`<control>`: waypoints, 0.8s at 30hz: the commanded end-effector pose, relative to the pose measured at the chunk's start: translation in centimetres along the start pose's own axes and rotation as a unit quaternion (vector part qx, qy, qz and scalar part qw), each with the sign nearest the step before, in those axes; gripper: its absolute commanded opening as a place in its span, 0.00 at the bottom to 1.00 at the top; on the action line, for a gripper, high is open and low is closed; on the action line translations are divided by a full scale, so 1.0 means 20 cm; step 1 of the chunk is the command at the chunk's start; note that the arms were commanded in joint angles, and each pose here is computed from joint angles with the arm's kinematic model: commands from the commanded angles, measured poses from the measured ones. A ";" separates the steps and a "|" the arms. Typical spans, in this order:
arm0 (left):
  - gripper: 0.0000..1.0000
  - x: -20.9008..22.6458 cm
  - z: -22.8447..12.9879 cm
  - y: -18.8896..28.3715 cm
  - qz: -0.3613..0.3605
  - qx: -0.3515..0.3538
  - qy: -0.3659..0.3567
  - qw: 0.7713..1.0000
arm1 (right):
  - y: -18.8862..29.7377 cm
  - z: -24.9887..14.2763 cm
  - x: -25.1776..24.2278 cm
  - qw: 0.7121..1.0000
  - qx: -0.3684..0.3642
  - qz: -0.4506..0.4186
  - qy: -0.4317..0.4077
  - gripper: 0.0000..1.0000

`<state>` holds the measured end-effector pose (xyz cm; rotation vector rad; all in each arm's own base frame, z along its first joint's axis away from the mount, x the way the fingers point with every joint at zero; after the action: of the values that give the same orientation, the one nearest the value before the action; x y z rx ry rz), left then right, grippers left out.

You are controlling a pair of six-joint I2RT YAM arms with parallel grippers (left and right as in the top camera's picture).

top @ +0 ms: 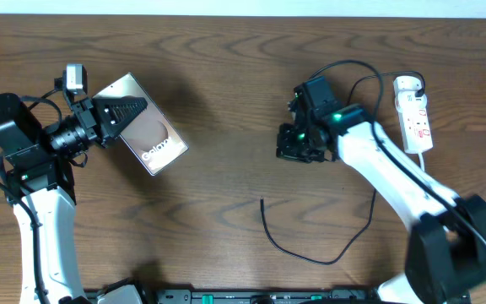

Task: Plug charger to phone and switch on socket
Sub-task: 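Move the right gripper down over the black cable's plug end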

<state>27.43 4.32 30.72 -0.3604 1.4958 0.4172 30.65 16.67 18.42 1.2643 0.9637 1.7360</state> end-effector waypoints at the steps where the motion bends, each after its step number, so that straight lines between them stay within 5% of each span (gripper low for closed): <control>1: 0.07 0.00 -0.01 0.00 -0.005 0.012 -0.015 1.000 | 0.20 -0.01 0.03 0.998 -0.046 -0.043 0.018 0.02; 11: 0.08 0.01 -0.02 0.00 -0.005 0.014 -0.034 0.999 | 0.22 -0.20 0.07 0.990 0.040 -0.112 0.076 0.01; 13: 0.07 0.03 -0.02 0.00 -0.004 0.014 -0.033 0.999 | 0.20 -0.23 0.12 0.988 0.049 -0.110 0.099 0.12; 15: 0.07 0.05 -0.03 0.00 -0.004 0.014 -0.032 0.999 | 0.19 -0.25 0.16 0.986 0.053 -0.106 0.115 0.49; 18: 0.07 0.09 -0.04 0.00 -0.003 0.015 -0.034 0.999 | 0.17 -0.28 0.21 0.983 0.054 -0.112 0.133 0.73; 24: 0.07 0.15 -0.06 0.00 -0.002 0.015 -0.031 0.999 | 0.12 -0.34 0.23 0.980 0.048 -0.166 0.099 0.72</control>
<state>26.73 4.01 27.73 -0.3423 1.4767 0.4254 23.16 19.02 21.56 0.9589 1.3224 1.6890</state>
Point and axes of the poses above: each gripper's point midway between its finger pads, its own y axis back along the fingers, its own x axis along the line the jaws close on, z = x × y, the point moved 10 cm from there along y, back along the fingers, and after that the axes turned 15 degrees about y, right-handed, at the moved point
